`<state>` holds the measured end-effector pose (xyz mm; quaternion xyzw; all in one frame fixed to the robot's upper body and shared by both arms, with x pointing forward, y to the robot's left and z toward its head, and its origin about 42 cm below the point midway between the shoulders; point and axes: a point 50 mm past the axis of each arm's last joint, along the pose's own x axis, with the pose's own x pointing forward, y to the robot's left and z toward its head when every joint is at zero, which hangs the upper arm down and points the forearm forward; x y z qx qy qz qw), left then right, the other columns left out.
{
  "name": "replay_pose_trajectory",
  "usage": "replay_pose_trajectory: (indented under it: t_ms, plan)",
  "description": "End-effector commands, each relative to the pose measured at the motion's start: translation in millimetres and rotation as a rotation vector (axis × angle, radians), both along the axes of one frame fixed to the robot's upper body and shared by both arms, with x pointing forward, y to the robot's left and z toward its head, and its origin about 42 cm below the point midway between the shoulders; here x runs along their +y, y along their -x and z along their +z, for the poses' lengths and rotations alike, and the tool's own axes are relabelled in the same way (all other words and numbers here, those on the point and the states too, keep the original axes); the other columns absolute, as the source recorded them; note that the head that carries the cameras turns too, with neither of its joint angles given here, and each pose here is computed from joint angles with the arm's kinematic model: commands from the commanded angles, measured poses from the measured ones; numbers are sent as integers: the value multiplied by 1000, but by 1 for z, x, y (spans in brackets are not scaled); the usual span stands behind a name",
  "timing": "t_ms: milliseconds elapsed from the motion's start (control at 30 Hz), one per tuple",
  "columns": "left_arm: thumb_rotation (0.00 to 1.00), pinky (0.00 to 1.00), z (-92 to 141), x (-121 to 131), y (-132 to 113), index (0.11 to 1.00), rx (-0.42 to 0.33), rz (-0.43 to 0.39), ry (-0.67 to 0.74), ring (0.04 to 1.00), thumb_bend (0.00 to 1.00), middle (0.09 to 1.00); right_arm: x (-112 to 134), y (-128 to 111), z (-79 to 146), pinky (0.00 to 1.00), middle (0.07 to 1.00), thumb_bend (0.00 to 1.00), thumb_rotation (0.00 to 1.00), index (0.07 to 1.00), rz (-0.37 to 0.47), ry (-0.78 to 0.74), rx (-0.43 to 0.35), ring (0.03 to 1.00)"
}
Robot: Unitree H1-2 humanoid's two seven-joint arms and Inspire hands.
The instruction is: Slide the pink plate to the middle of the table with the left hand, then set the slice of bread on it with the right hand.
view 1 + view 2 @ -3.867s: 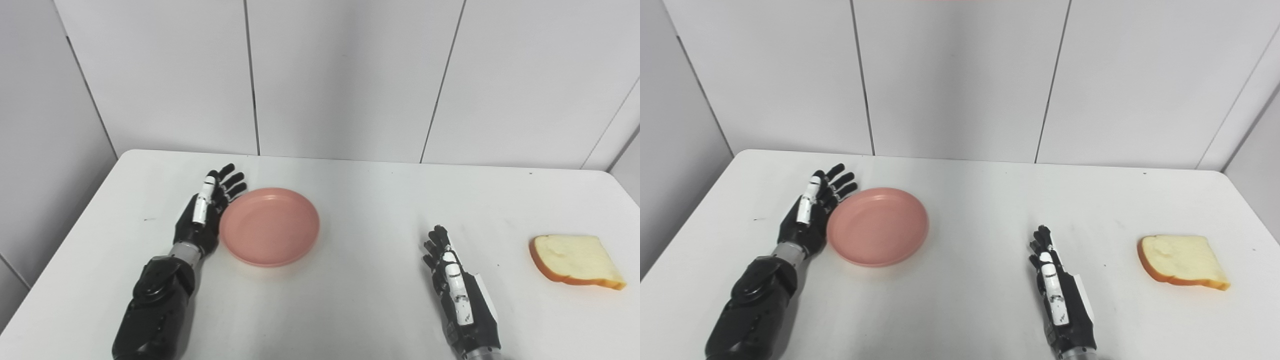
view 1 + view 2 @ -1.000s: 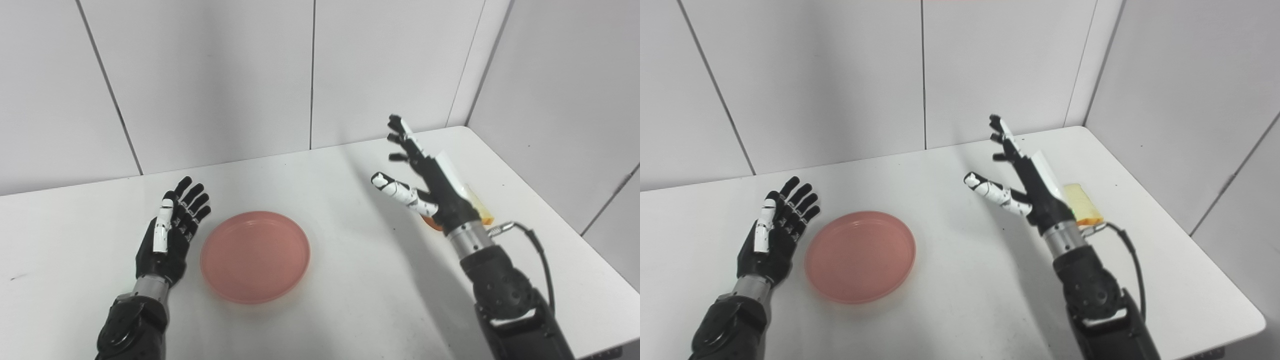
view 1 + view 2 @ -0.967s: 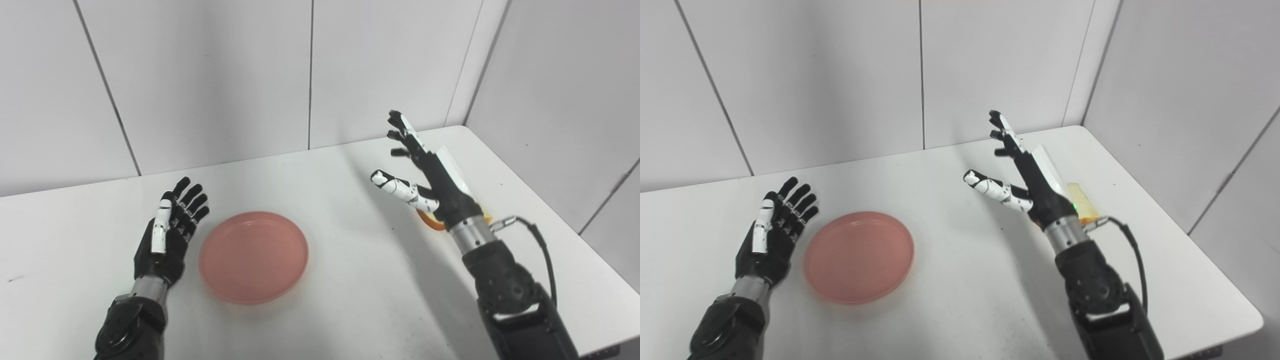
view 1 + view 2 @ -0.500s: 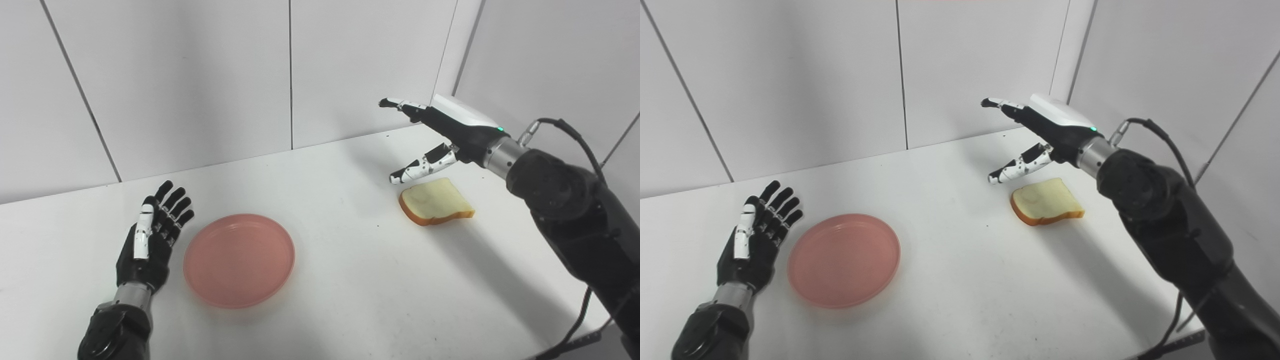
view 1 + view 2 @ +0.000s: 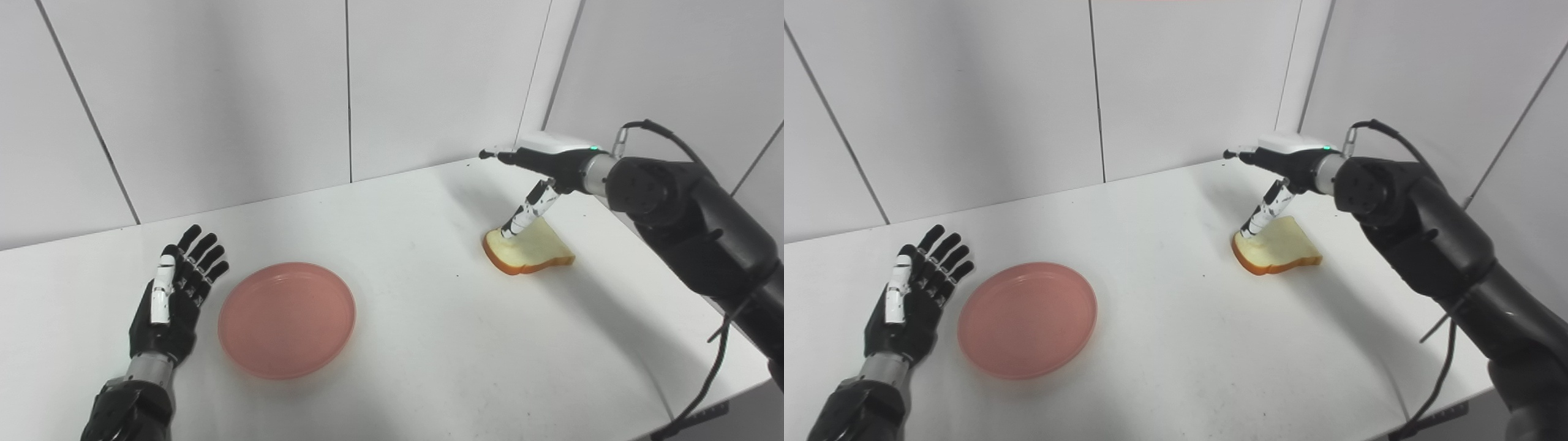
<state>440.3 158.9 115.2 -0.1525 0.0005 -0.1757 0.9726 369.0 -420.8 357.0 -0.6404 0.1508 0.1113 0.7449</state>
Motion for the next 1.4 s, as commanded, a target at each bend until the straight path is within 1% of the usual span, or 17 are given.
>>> replay_pose_trajectory:
  t_ms: [0,100,267,333,400,500,633,700,767,833,933,1000,1067,1200,1267,1367]
  plan:
    - [937,866,-41,17,21,885,181,19,-33,888,440,884,-9,-2,30,889,998,1000,267,993,-31,65,-56,975]
    - [940,866,-41,20,22,884,184,19,-31,889,437,888,-11,-5,26,884,1000,1000,266,1000,-45,94,-32,977]
    - [941,858,-40,23,22,879,188,18,-29,885,438,883,-16,-12,15,852,1000,1000,276,1000,-63,115,37,974]
    - [941,857,-40,24,23,881,185,15,-33,887,441,884,-16,-15,10,859,1000,1000,281,1000,-71,123,61,980]
    - [927,860,-40,25,23,880,186,15,-35,887,447,885,-17,-17,4,891,1000,1000,256,1000,-76,129,76,996]
    - [932,860,-40,27,23,886,187,10,-45,891,449,890,-17,-19,-3,925,1000,1000,248,1000,-74,149,92,1000]
    - [940,858,-40,28,25,889,187,12,-50,891,448,892,-18,-20,-13,923,1000,1000,269,1000,-64,179,107,1000]
    - [928,853,-40,28,25,884,191,13,-46,886,448,886,-18,-20,-18,923,1000,1000,284,1000,-63,192,113,1000]
    - [925,852,-40,28,26,882,188,12,-49,883,447,881,-18,-18,-23,925,1000,1000,287,1000,-53,216,109,1000]
    - [940,857,-40,27,26,884,188,10,-47,886,450,886,-18,-16,-30,977,1000,1000,302,1000,-17,255,99,1000]
    - [939,864,-40,26,27,884,192,10,-40,887,457,887,-16,-14,-38,997,1000,1000,318,1000,26,316,96,1000]
    - [922,864,-39,25,27,881,191,16,-38,886,459,886,-16,-13,-41,1000,1000,1000,320,1000,48,345,95,1000]
    - [945,862,-39,25,28,880,184,16,-43,884,448,884,-15,-13,-42,1000,1000,1000,326,1000,60,360,95,1000]
    - [955,863,-38,28,29,887,180,6,-49,888,450,888,-15,-14,-45,1000,1000,1000,341,1000,83,391,85,1000]
    - [955,864,-37,28,29,888,184,5,-50,890,452,889,-16,-16,-46,1000,1000,1000,343,1000,100,397,75,1000]
    - [951,863,-36,28,30,884,187,4,-48,890,450,888,-18,-17,-50,991,1000,1000,354,1000,142,429,40,1000]
